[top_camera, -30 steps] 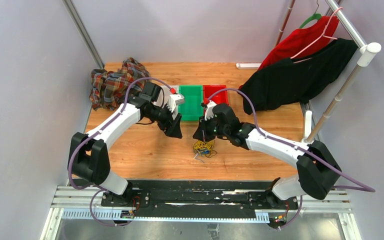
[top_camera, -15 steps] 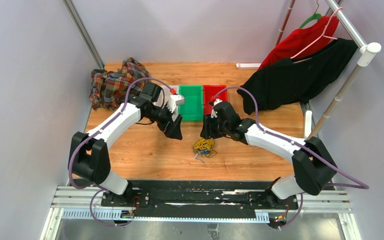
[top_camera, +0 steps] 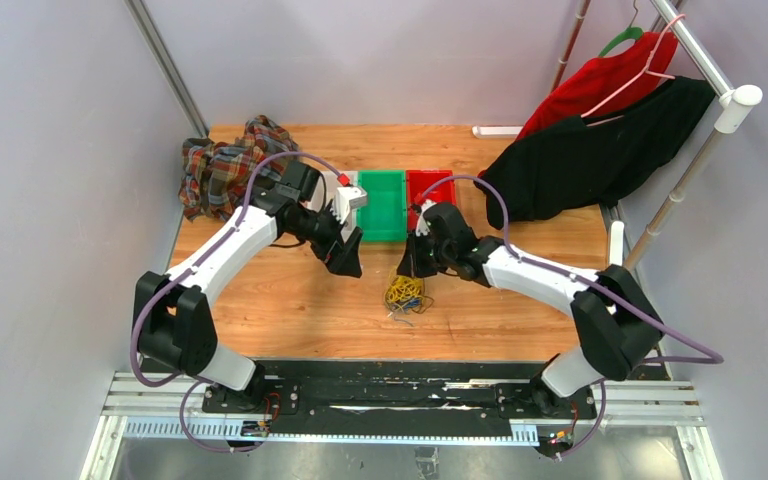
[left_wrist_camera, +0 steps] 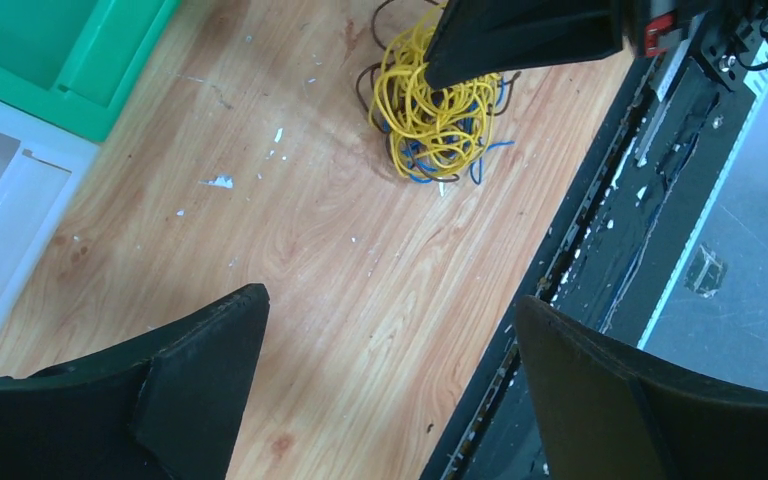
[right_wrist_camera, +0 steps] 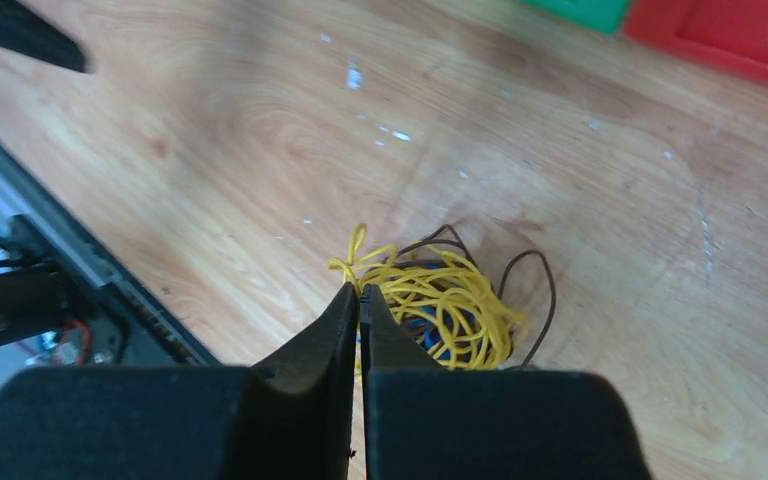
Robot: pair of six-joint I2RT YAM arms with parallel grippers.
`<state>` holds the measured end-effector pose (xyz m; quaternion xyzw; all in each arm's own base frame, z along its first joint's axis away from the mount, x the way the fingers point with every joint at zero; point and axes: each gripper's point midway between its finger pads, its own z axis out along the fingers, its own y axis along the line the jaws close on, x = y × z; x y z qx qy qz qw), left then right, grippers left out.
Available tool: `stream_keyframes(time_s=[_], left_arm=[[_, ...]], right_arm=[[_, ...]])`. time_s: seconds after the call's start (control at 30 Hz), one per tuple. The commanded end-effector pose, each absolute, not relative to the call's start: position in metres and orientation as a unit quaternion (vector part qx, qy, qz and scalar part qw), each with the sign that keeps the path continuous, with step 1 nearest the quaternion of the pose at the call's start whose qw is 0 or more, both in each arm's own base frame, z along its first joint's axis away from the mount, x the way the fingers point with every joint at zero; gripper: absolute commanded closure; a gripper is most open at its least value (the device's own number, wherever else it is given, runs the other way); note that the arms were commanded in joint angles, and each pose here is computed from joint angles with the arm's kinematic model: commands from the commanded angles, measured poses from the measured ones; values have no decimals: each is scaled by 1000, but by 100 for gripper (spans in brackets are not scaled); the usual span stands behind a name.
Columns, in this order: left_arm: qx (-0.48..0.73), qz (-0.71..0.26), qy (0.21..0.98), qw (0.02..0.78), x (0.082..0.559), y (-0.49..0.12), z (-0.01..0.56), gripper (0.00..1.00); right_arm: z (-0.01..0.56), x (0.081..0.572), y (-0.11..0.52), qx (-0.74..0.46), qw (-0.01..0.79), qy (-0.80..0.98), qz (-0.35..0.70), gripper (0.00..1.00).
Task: Untangle the cables
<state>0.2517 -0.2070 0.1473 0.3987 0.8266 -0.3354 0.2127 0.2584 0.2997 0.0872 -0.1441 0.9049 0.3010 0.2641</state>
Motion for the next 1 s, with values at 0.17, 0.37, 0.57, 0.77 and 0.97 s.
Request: stream_keyframes(time_s=[0.17,0.37,0.57,0.77,0.97], left_arm=[[423,-386,788,224,241,-223,170,3],[441,-409,768,220,233,-235,175,13],[474,-394,756,220,228,-241,169,32],[496,-376,748,229,230,-243,168,47],[494,-360,755,236,239,-242,170,76]], right_arm=[[167,246,332,-192,312,829,423,99],[186,236,348,-217,313,808,450,99],[196,230,359,-226,305,791,479,99],[200,229,363,-228,301,786,490,99],[196,228,366,-226,291,788,494,99]])
